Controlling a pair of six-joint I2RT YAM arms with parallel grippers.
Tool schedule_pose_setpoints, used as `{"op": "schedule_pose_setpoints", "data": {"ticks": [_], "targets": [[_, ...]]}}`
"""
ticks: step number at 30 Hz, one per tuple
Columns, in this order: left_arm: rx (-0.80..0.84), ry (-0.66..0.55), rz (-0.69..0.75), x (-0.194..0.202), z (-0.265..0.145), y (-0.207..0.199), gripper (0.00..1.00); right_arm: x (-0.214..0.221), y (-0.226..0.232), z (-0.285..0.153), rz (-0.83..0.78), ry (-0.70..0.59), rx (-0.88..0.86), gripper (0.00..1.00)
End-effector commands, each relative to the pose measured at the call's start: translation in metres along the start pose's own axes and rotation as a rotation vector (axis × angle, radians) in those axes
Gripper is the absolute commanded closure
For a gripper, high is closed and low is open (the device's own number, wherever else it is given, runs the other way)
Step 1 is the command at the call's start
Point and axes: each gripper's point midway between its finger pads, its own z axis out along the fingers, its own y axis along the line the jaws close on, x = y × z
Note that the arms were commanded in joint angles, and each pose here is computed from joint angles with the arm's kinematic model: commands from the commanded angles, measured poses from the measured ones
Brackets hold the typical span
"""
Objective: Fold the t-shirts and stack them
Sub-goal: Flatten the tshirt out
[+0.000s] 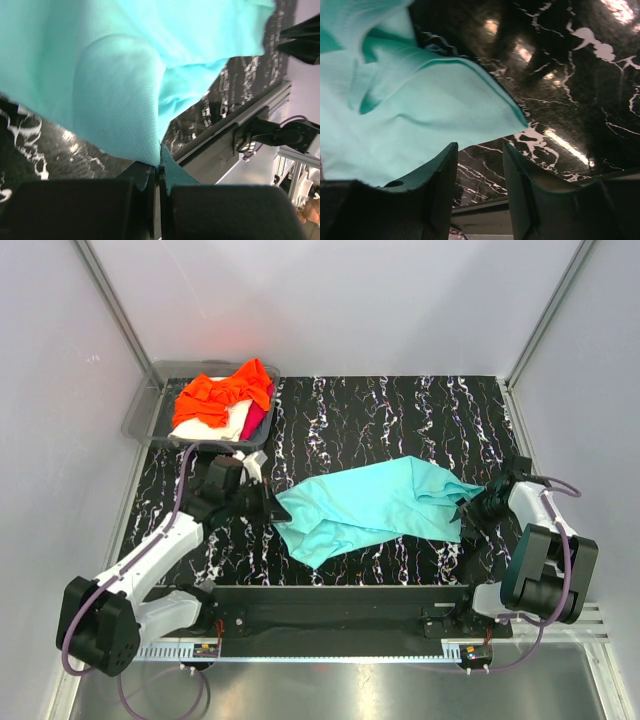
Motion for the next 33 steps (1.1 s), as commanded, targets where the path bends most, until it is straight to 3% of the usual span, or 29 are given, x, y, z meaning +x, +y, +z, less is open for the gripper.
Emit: {"op": "schedule_pose_setpoints", "data": {"ticks": [1,25,33], "targets": [[0.072,-0.022,0.091,-0.021,-0.005,-0.025,1.0,-0.001,-0.021,0.013,0.056,-0.005,0.076,0.51],[0.147,-0.032,0.192,-0.045,-0.005,-0.05,1.0,0.018,-0.038,0.028,0.238,0.031,0.13,0.52],[0.172,-0.033,0.208,-0.045,-0.007,-0.055,1.0,0.005,-0.032,0.039,0.267,0.016,0.129,0.55]]}}
